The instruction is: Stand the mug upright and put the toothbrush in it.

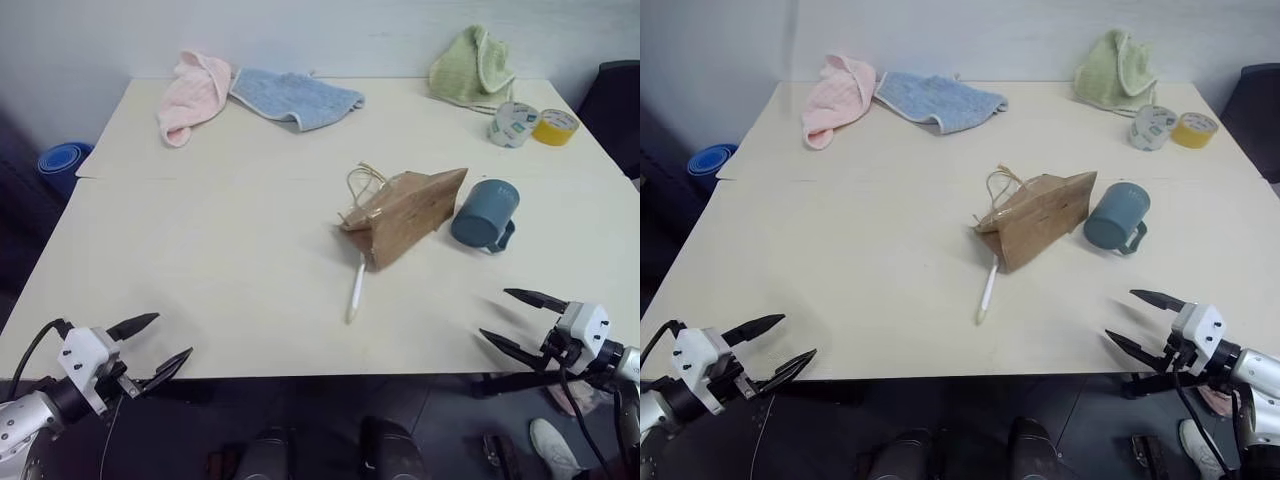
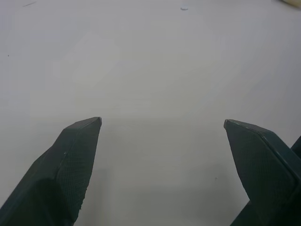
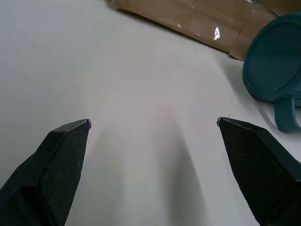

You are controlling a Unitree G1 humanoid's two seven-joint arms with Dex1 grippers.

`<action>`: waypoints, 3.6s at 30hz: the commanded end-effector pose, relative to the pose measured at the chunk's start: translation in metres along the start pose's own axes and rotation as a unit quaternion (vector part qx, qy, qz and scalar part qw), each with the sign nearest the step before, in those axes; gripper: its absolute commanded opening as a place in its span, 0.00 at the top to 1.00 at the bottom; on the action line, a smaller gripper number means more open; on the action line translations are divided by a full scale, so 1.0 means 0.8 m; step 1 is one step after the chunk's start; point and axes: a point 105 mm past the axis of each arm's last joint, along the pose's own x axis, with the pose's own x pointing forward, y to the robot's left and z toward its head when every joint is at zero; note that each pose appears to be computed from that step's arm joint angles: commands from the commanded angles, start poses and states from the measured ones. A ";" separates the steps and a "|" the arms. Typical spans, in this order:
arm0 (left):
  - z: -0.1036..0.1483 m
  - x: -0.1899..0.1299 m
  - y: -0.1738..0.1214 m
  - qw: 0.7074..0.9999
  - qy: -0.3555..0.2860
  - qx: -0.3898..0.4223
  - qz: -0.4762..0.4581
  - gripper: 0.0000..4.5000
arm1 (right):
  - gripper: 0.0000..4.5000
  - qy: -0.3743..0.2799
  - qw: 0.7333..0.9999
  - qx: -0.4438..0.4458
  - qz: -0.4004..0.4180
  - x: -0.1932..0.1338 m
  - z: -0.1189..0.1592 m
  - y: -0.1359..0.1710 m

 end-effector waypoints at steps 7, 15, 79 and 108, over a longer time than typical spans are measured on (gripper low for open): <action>0.006 0.002 -0.007 1.000 -0.016 -0.010 -0.020 0.02 | 0.00 -0.019 1.000 -0.011 0.002 0.007 0.012 -0.006; 0.010 0.005 -0.006 0.999 -0.029 -0.022 -0.027 0.02 | 0.00 -0.028 1.000 -0.009 -0.001 0.013 0.014 -0.008; 0.103 0.115 -0.073 0.952 -0.195 -0.081 -0.221 0.00 | 0.99 0.195 0.939 -0.042 -0.279 0.004 0.171 -0.288; 0.096 0.115 -0.055 0.959 -0.181 -0.080 -0.203 0.00 | 0.05 0.202 0.903 0.312 -0.214 0.006 0.081 -0.215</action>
